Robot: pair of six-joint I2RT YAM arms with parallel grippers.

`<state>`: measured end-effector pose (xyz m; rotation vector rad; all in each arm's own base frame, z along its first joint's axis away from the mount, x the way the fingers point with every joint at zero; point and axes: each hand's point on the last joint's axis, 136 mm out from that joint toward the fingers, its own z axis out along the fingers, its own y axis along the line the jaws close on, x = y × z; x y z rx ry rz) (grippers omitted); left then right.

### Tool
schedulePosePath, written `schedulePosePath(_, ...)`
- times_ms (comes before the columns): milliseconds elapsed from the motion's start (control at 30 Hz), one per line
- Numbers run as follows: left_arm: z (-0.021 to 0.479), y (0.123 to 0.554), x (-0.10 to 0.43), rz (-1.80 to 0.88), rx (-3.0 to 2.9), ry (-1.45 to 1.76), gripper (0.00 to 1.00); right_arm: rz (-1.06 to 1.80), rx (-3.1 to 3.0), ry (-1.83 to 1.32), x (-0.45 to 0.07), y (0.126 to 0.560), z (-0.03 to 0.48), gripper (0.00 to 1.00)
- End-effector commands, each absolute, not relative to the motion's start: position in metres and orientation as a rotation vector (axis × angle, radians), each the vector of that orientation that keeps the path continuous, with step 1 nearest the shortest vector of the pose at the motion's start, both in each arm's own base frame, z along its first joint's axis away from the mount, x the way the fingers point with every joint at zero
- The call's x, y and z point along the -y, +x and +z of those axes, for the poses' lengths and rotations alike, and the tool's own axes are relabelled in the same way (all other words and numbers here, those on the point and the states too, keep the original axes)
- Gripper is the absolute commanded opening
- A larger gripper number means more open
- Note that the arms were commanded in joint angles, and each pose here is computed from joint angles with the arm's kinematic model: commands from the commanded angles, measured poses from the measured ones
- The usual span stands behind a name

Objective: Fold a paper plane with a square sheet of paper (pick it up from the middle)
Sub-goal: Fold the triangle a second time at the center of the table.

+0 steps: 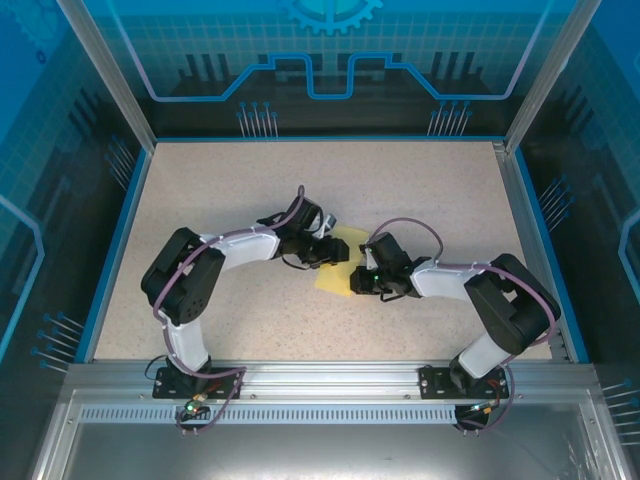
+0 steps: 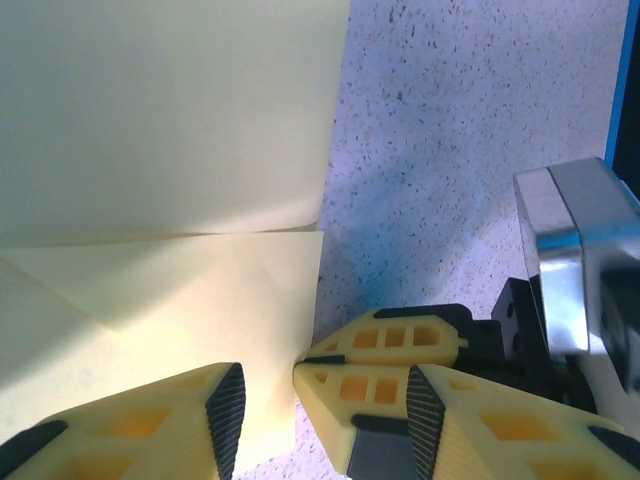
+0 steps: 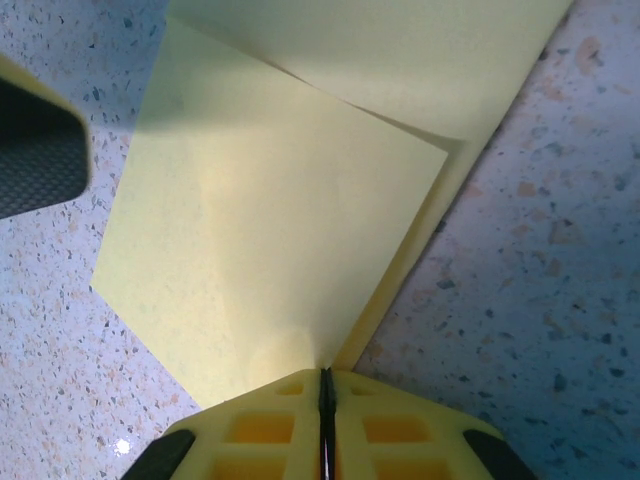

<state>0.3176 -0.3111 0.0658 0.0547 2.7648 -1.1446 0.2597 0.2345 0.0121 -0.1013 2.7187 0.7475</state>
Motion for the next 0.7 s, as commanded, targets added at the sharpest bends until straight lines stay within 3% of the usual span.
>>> schedulePosePath(0, 0.055, 0.309, 0.294, -1.032, -2.801, 0.045, 0.52, 0.697, -2.774, -0.113, -0.229, 0.247, -0.002, 0.09)
schedulePosePath(667, 0.018, 0.326, 0.296, -0.945, -2.82, -0.038, 0.52, 0.675, -2.811, -0.094, -0.22, 0.235, -0.018, 0.05)
